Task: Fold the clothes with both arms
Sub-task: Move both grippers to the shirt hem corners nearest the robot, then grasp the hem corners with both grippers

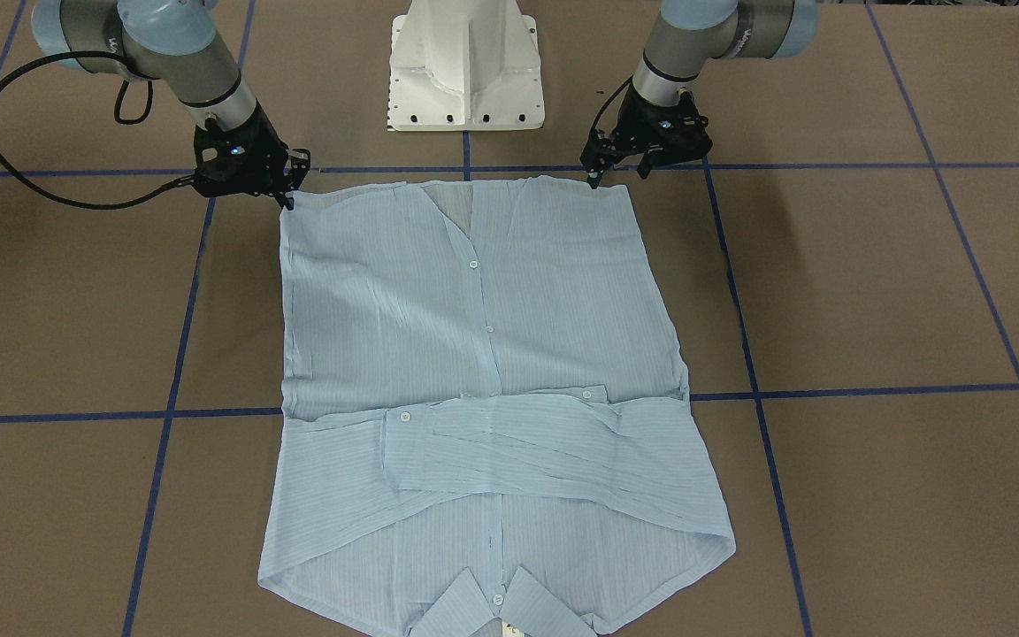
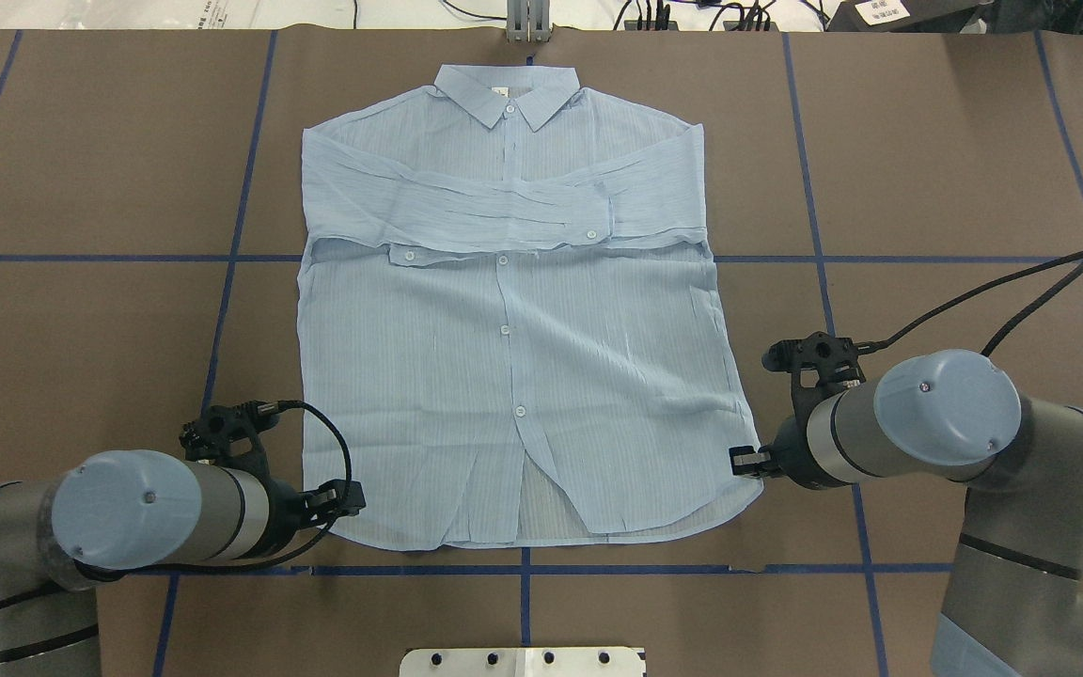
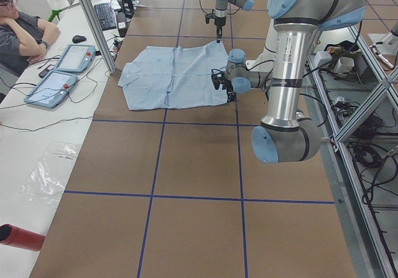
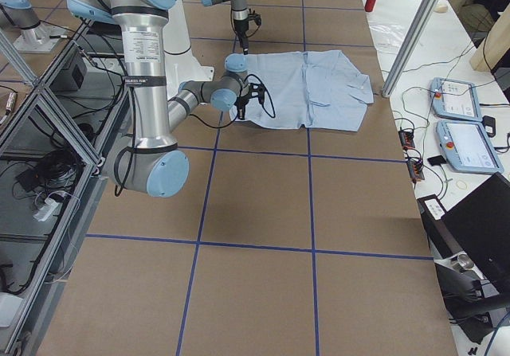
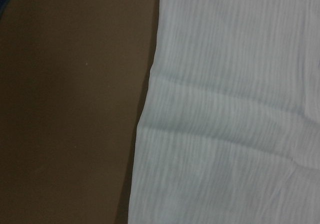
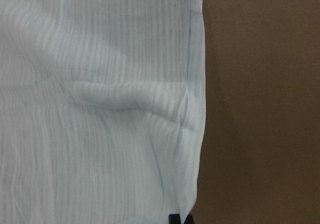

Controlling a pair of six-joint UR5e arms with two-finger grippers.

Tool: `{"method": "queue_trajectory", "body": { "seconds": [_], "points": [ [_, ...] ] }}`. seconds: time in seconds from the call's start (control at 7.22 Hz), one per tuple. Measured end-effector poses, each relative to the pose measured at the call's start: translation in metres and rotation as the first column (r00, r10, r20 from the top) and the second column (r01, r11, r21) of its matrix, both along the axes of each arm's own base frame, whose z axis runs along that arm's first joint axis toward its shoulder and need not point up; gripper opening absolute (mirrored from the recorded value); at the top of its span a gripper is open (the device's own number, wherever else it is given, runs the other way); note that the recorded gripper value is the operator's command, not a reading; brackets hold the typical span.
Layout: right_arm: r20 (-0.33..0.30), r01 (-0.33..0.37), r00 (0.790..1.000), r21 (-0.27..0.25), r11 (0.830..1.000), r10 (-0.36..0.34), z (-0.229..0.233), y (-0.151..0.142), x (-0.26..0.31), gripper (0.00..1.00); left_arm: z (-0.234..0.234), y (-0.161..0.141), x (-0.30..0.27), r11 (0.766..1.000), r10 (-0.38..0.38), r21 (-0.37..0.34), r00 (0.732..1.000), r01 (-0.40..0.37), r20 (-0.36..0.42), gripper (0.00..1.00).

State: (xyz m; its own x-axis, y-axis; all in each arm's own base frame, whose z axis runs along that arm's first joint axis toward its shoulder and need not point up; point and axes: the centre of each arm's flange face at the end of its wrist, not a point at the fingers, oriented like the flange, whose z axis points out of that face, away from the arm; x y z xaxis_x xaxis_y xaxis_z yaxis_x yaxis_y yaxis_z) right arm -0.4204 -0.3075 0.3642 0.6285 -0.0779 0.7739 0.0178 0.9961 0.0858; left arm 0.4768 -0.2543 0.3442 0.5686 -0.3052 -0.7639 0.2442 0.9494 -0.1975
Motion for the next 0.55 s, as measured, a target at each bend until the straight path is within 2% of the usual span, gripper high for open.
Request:
{"method": "queue_trajectory", "body": {
  "seconds": [0.55],
  "points": [
    [-0.002, 0.002, 1.000, -0.002, 1.000, -0.002, 0.0011, -0.0001, -0.0010, 0.00, 0.0050, 0.0055, 0.0148, 1.000, 0.006, -0.011, 0.998, -0.005, 0.064, 0.76]
  ]
}}
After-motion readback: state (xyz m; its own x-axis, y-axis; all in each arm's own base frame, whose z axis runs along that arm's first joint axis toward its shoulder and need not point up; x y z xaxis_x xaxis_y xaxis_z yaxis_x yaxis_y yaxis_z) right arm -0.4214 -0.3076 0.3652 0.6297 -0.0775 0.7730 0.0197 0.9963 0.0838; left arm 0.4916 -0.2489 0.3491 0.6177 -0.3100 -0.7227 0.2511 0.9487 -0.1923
